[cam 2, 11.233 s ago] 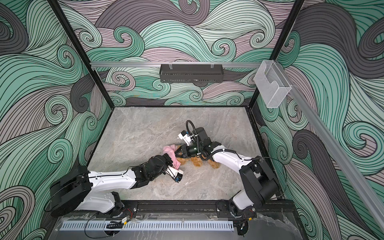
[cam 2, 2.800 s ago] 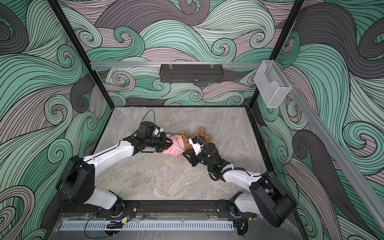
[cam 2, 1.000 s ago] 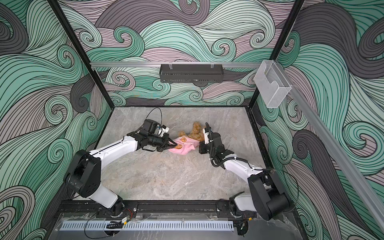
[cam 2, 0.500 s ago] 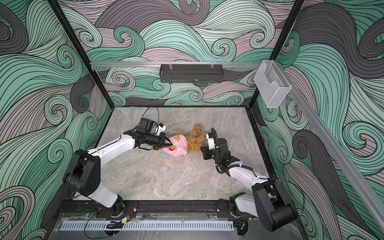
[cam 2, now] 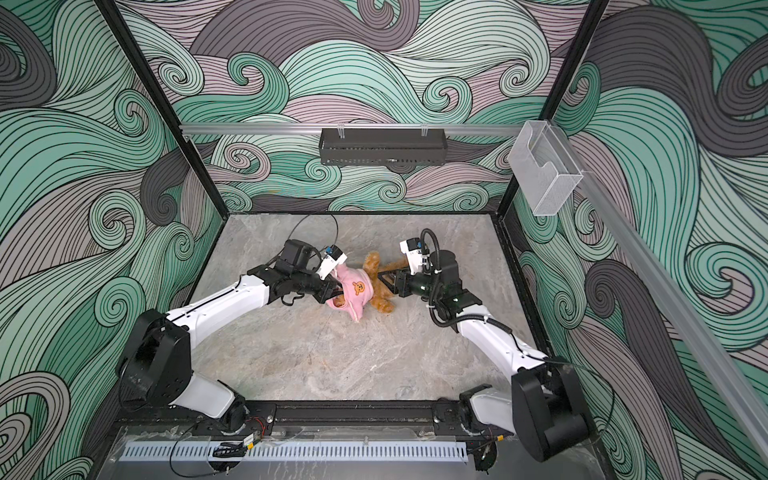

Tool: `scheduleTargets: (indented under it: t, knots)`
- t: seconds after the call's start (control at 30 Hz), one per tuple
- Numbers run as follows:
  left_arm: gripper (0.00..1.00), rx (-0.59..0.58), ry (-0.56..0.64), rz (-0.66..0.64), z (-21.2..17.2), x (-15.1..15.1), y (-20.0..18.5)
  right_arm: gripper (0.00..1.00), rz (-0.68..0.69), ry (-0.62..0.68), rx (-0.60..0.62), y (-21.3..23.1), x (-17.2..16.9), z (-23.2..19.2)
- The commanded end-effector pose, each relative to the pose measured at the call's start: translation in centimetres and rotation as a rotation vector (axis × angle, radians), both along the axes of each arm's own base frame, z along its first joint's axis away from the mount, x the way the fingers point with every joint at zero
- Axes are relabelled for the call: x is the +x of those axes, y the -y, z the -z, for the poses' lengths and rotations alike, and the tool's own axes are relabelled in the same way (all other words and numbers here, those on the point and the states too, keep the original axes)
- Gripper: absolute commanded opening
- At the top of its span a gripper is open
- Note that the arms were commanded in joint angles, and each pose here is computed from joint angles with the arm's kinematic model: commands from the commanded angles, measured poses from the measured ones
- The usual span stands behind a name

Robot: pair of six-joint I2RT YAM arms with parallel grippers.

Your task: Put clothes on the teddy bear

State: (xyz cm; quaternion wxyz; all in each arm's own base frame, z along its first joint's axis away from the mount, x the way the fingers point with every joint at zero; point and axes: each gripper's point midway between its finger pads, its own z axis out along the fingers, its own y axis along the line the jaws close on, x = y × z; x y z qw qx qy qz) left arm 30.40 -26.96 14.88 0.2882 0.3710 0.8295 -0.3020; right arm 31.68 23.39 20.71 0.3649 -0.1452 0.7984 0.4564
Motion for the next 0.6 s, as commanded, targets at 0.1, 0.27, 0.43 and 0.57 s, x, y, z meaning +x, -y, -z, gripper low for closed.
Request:
scheduleTargets:
  t: [0.1, 0.27, 0.43, 0.57]
  knots:
    - [0.0, 0.182, 0.329, 0.216, 0.2, 0.0, 1.0, 0.43, -0.063, -0.18, 0.028, -2.4, 0.1, 1.7]
    - [0.0, 0.258, 0.377, 0.271, 1.3, -0.2, 1.7, 0.41, -0.041, -0.237, -0.024, -2.6, 0.9, 4.1]
    - [0.0, 0.271, 0.397, 0.289, 1.3, -0.3, 2.2, 0.39, -0.031, -0.26, -0.058, -2.7, 1.2, 5.5]
    - [0.0, 0.29, 0.408, 0.3, 1.4, -0.4, 2.3, 0.3, -0.022, -0.275, -0.067, -2.9, 1.5, 6.2]
